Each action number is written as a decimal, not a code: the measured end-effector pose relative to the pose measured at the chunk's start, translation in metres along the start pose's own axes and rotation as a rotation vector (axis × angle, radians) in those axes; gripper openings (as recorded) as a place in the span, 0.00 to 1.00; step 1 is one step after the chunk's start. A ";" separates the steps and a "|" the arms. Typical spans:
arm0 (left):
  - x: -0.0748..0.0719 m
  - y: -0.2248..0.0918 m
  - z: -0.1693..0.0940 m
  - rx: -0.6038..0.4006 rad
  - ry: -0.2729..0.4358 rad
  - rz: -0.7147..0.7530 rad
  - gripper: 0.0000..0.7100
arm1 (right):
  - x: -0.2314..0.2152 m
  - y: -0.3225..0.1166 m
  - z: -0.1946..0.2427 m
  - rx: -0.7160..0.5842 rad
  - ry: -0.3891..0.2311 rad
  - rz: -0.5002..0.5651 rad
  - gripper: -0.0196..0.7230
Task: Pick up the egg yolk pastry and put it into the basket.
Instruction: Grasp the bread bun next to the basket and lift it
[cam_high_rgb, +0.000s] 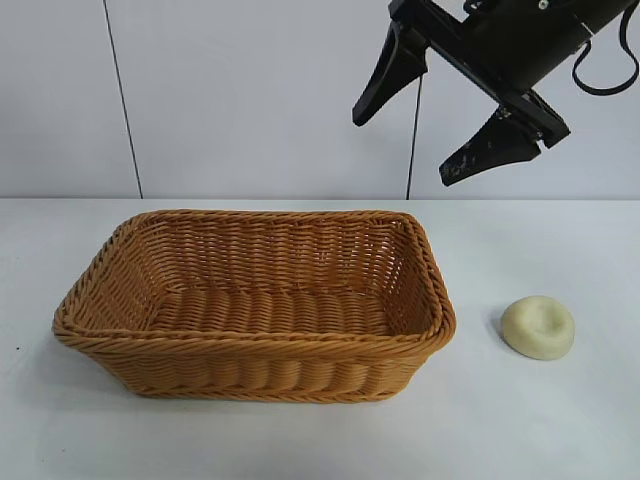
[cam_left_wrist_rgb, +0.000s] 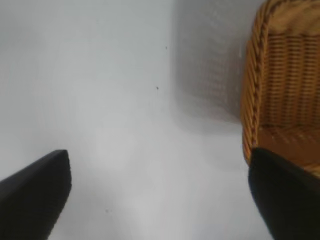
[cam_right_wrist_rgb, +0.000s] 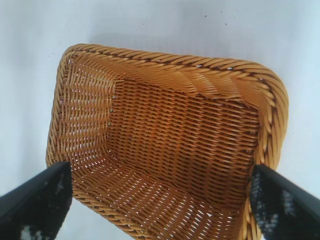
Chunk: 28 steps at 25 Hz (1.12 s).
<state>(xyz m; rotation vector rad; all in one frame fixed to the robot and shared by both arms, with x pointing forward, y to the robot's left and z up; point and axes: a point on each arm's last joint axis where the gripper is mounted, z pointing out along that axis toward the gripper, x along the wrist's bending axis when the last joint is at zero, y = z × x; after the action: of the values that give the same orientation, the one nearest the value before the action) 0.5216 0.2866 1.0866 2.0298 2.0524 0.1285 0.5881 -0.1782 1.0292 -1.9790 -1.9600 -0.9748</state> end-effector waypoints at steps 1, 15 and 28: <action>0.000 -0.015 -0.003 0.002 0.002 0.008 0.98 | 0.000 0.000 0.000 0.000 0.000 0.000 0.95; 0.012 -0.182 0.026 -0.078 0.013 0.041 0.98 | 0.000 -0.002 0.000 0.019 0.003 0.000 0.95; 0.011 -0.238 -0.017 -0.499 0.017 0.088 0.98 | 0.000 -0.002 0.000 0.019 0.003 0.001 0.95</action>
<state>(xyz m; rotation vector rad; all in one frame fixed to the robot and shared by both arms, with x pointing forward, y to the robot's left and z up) 0.2865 0.2932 1.0452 1.8016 1.7167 0.6095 0.5864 -0.1778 1.0289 -1.9671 -1.9588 -0.9551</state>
